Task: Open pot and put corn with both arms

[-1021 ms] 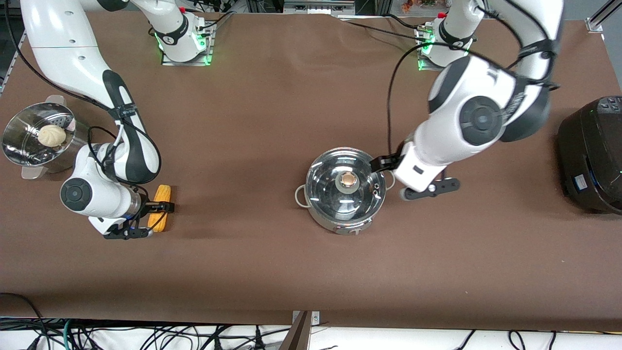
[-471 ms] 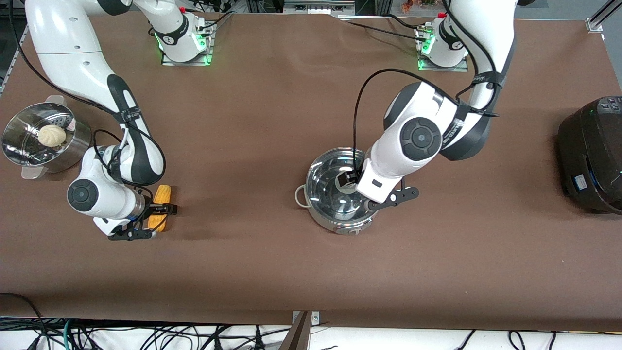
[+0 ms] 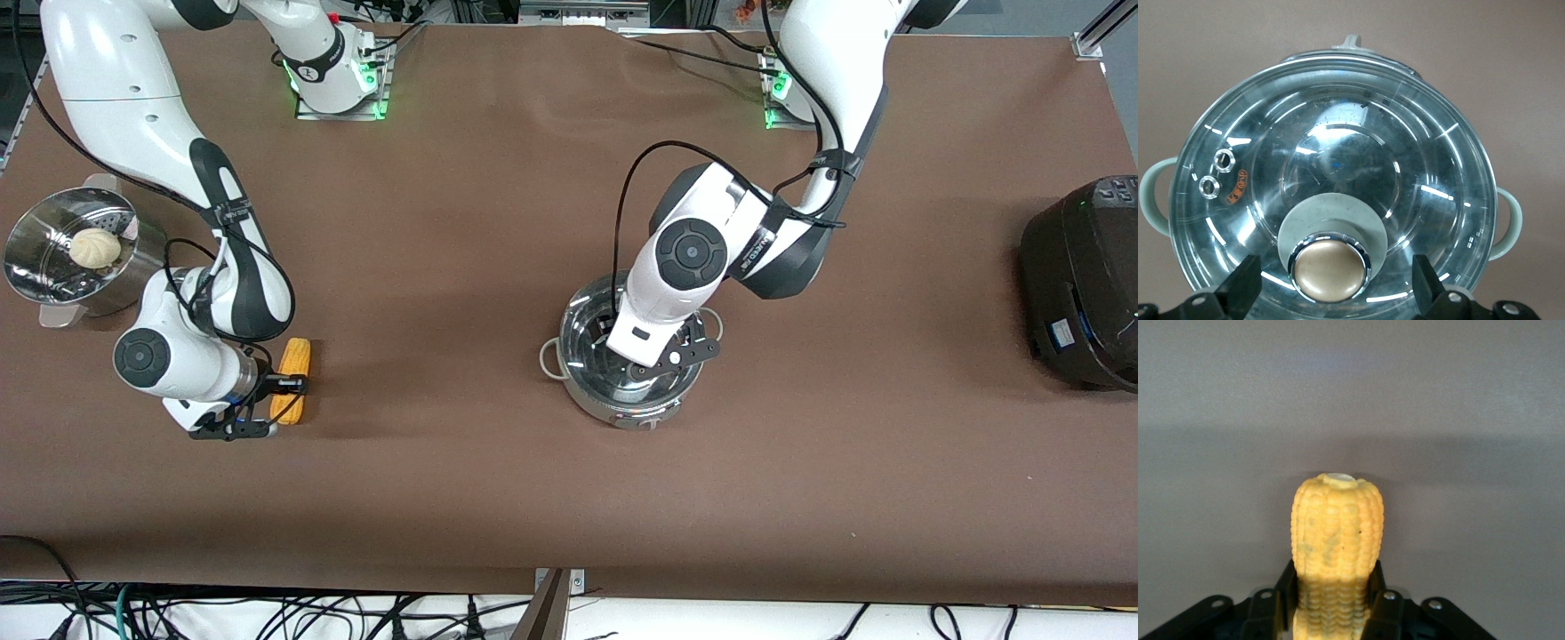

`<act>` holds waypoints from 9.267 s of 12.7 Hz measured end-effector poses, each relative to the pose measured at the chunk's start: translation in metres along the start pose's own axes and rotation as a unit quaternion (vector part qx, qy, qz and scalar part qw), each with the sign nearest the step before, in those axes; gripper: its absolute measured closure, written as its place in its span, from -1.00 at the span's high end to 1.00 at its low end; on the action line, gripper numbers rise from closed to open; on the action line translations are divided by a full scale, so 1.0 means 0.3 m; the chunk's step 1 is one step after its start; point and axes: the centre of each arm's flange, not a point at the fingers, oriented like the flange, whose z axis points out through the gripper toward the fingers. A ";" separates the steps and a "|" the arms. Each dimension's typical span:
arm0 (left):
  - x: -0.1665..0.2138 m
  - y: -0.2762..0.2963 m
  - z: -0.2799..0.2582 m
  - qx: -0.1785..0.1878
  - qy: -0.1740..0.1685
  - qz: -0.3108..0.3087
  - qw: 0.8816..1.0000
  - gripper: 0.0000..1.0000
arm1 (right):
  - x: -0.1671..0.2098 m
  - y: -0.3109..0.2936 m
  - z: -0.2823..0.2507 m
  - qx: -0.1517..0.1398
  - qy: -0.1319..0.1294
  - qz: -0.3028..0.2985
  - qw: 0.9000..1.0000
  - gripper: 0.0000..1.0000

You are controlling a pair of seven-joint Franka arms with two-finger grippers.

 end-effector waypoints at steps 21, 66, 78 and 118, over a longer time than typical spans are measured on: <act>0.017 -0.006 0.014 0.010 0.012 0.003 1.000 0.00 | 0.067 0.006 -0.618 -0.001 -0.018 -0.001 1.000 -0.14; 0.358 -1.309 0.347 0.009 0.041 0.141 0.989 0.33 | -0.271 -1.780 -0.384 0.163 0.120 -0.048 0.978 -0.46; 0.370 -1.387 -0.385 0.014 0.021 0.136 0.990 1.00 | -0.201 -1.598 -0.589 0.083 0.111 -0.062 0.988 1.00; 0.216 -1.211 -0.958 0.055 0.043 0.112 0.991 1.00 | -0.496 0.110 -1.239 -0.010 0.007 0.045 0.999 1.00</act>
